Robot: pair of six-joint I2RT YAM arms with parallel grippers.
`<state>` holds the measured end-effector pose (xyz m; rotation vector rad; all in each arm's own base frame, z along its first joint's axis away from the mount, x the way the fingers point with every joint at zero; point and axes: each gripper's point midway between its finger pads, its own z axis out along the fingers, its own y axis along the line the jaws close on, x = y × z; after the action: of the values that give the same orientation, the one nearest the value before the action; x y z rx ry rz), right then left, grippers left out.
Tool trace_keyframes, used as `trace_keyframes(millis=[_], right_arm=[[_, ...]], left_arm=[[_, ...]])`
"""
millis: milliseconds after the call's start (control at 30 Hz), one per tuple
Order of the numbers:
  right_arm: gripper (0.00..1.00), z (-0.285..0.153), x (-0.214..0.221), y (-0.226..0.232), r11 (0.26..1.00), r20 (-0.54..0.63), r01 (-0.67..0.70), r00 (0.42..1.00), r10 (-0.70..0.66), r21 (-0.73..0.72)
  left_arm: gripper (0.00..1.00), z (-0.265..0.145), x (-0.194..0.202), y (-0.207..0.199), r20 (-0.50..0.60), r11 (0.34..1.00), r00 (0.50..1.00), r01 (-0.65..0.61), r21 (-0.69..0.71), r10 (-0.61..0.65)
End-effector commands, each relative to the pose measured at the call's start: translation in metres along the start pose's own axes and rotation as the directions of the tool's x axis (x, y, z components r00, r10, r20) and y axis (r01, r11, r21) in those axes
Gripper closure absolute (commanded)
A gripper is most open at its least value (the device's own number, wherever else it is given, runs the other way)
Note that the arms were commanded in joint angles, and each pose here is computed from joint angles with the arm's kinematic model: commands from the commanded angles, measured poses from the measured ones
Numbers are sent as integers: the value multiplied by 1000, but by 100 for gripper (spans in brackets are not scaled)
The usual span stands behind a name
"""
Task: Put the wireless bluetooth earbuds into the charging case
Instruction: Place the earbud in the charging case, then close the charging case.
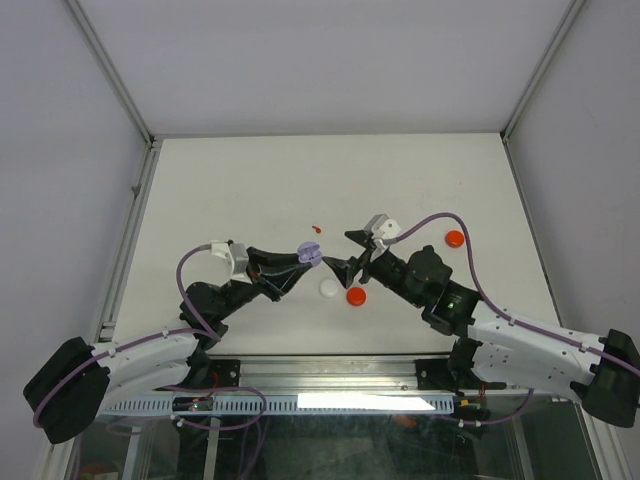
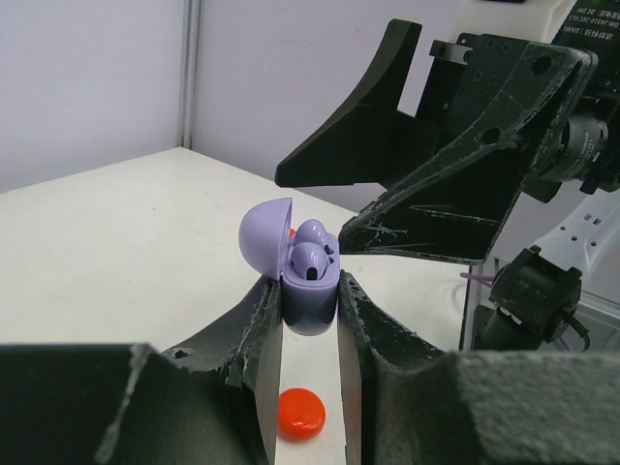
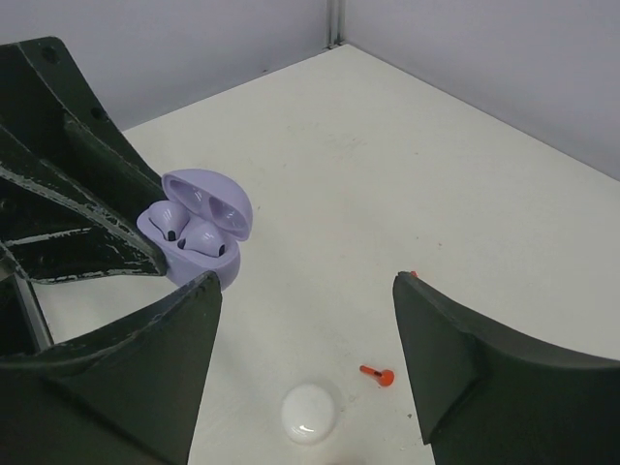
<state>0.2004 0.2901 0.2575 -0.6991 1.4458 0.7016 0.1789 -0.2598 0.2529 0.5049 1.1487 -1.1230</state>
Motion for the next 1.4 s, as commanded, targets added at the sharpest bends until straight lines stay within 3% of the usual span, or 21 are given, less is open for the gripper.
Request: trace_keyframes(millis=[0, 267, 700, 1033, 1100, 1367], right_arm=[[25, -8, -30, 14, 994, 65, 31, 998, -25, -101], [27, -22, -22, 41, 948, 44, 71, 997, -61, -310], [29, -29, -39, 58, 834, 20, -21, 999, 39, -551], [29, -15, -33, 63, 809, -7, -43, 999, 49, -586], [32, -29, -33, 81, 727, -37, -76, 997, 70, -683], [36, -40, -39, 88, 684, -21, -60, 998, 65, -727]], left_arm=[[100, 1, -10, -7, 28, 998, 998, -54, 44, 53], [100, 0, -14, -23, 33, 988, 997, -79, 130, 76], [100, 0, -10, -45, 4, 955, 992, -121, 272, 125], [100, 3, -10, -45, 2, 954, 992, -121, 276, 125], [100, 3, -10, -43, -1, 957, 993, -116, 267, 121], [100, 4, -1, -31, -39, 978, 996, -69, 196, 78]])
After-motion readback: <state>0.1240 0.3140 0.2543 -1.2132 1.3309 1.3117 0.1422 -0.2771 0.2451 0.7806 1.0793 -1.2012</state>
